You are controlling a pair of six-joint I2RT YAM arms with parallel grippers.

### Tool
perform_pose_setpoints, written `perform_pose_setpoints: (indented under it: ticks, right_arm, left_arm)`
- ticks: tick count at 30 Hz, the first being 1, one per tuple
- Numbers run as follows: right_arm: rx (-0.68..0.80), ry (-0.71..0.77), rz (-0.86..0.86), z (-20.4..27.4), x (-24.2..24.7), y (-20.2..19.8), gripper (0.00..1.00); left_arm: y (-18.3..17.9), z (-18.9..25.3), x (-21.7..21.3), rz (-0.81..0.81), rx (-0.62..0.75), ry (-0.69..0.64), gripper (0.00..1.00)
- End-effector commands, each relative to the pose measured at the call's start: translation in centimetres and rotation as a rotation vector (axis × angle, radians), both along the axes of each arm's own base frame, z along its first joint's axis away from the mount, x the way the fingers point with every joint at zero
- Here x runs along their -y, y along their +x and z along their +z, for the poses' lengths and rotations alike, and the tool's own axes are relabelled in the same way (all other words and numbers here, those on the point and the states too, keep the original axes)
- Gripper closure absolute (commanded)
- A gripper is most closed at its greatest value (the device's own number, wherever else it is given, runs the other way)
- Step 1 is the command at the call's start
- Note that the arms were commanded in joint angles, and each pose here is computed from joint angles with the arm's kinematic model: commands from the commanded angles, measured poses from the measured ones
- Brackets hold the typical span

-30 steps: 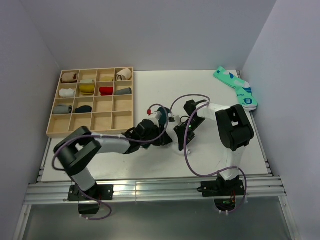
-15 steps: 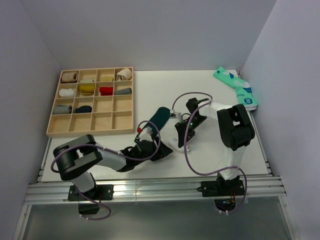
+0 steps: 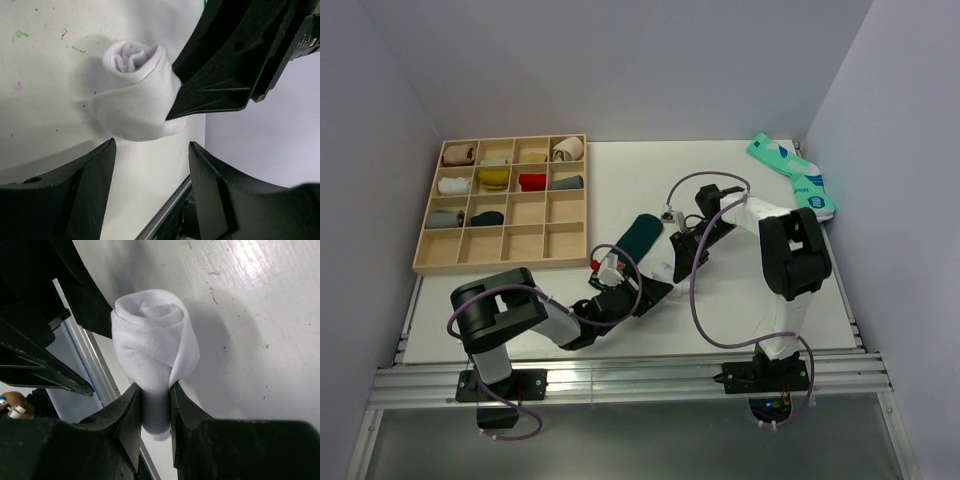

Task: Roll the socks
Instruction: Pick up the sock at the center of the board.

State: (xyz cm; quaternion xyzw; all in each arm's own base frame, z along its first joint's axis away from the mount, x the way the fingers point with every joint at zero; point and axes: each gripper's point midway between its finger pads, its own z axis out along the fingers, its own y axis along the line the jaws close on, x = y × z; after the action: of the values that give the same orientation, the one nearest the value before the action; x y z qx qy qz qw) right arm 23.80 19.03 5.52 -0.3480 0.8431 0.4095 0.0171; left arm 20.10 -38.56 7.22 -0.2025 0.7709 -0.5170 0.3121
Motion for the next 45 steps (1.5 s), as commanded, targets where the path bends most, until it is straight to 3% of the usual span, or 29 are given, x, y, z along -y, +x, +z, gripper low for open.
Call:
perform_pose_setpoints:
  ticks: [1, 7, 35, 41, 44, 45]
  right_arm:
    - [0.057, 0.071, -0.005, 3.5, -0.6, 0.8, 1.00]
    - [0.082, 0.075, -0.006, 4.5, -0.6, 0.8, 1.00]
    - [0.139, 0.109, 0.051, 8.3, -1.4, -1.7, 1.00]
    - [0.154, 0.104, 0.078, 8.7, -2.0, -2.3, 1.00]
    - [0.165, 0.098, 0.096, 8.7, -2.2, -2.7, 1.00]
    - [0.175, 0.097, 0.093, 8.7, -2.4, -2.7, 1.00]
  left_arm:
    - [1.0, 3.7, 1.0, 0.045, 0.047, -0.130, 0.36]
    - [1.4, 4.8, 0.9, 0.069, 0.050, -0.223, 0.36]
    - [4.5, 8.8, 1.2, 0.106, 0.091, -0.352, 0.42]
    - [4.5, 8.7, 1.3, 0.098, 0.094, -0.347, 0.51]
    - [4.5, 8.5, 1.4, 0.095, 0.092, -0.346, 0.64]
    - [4.6, 8.5, 1.5, 0.095, 0.092, -0.348, 0.76]
